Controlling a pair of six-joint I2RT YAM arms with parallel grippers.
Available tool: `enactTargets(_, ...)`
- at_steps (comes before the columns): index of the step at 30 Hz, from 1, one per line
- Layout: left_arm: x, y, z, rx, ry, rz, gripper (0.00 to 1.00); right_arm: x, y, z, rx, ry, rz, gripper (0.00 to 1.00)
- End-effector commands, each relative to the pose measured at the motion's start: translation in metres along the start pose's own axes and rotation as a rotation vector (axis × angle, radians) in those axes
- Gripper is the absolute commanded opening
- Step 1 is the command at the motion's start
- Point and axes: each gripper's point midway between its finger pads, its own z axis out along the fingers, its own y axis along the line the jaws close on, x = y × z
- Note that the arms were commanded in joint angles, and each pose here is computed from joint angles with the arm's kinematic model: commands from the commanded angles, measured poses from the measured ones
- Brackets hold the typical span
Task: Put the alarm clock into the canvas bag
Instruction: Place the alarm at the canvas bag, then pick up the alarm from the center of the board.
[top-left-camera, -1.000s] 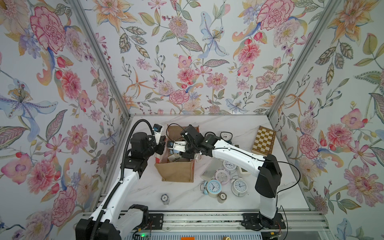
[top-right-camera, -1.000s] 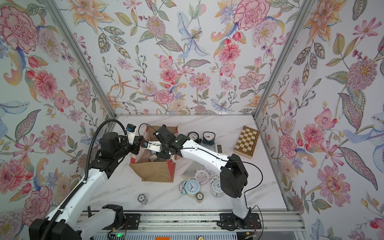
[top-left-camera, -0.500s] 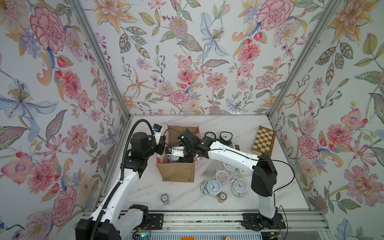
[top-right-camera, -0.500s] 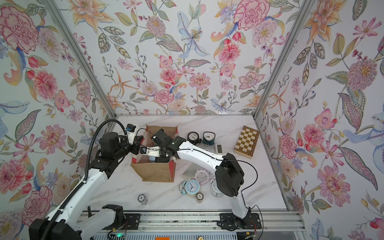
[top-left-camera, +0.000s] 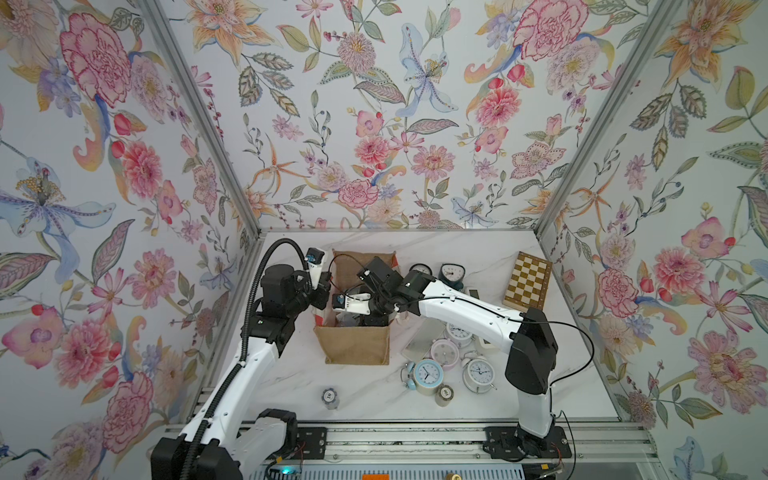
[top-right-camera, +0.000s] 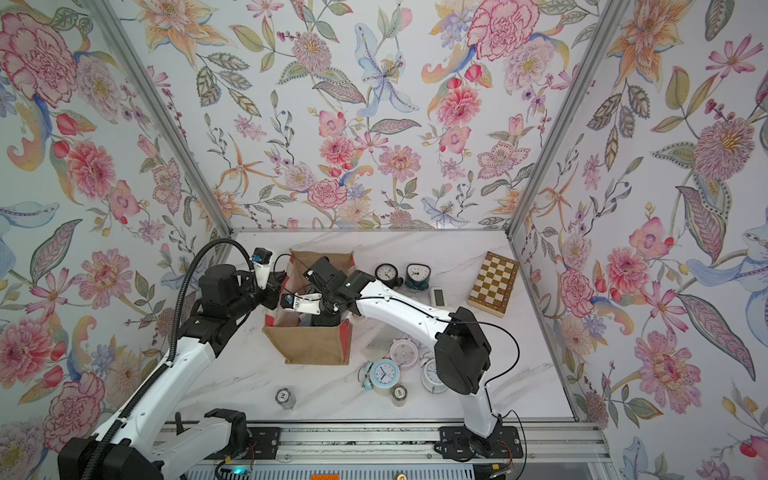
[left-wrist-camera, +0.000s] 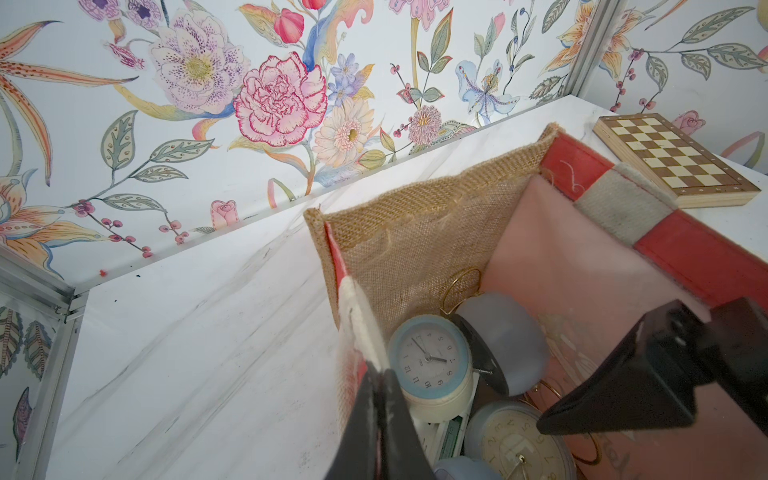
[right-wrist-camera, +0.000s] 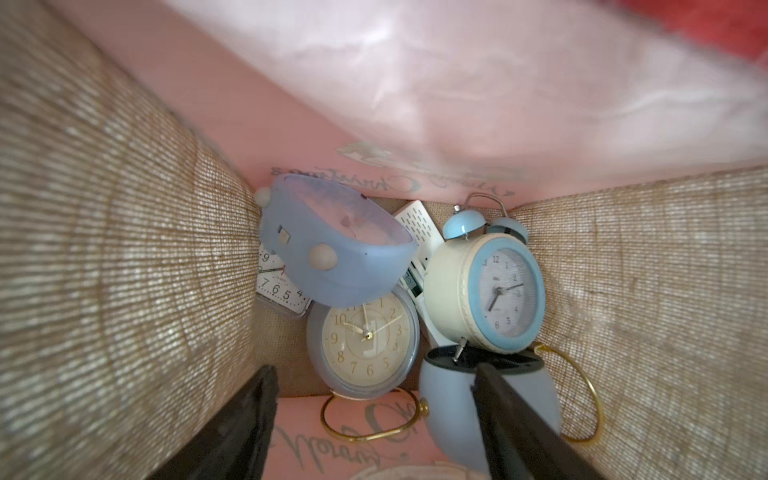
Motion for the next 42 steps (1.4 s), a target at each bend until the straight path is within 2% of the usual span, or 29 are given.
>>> enactTargets(1,-0.013,-0.001,-0.002,-0.001,-0.052,0.013,0.07,-0.025,-0.007,-0.048,0.031,-0.091,0.036,0.77)
enactTargets(9,-0.013,0.000,-0.001,-0.001,-0.048,0.016,0.07,-0.029,-0.023,-0.089,0.104,-0.191,0.144,0.77)
enactTargets(13,-0.014,0.000,-0.001,-0.003,-0.049,0.019,0.07,-0.019,-0.038,-0.110,0.161,-0.244,0.259,0.78)
enactTargets(18,-0.014,0.001,-0.001,-0.008,-0.048,0.020,0.07,0.008,-0.060,-0.131,0.254,-0.282,0.414,0.78)
enactTargets(23,-0.014,0.002,-0.002,-0.009,-0.047,0.021,0.07,0.051,-0.079,-0.145,0.375,-0.286,0.585,0.79)
enactTargets(27,-0.014,0.001,-0.001,-0.005,-0.049,0.022,0.07,0.085,-0.091,-0.144,0.416,-0.257,0.714,0.80)
enactTargets(34,-0.014,0.000,-0.002,-0.003,-0.047,0.022,0.07,0.115,-0.107,-0.125,0.444,-0.195,0.840,0.79)
enactTargets(37,-0.014,0.001,-0.002,-0.005,-0.048,0.024,0.07,0.140,-0.125,-0.121,0.470,-0.152,0.947,0.78)
enactTargets(42,-0.012,0.001,0.000,-0.001,-0.043,0.022,0.08,0.171,-0.148,-0.103,0.409,-0.129,1.133,0.77)
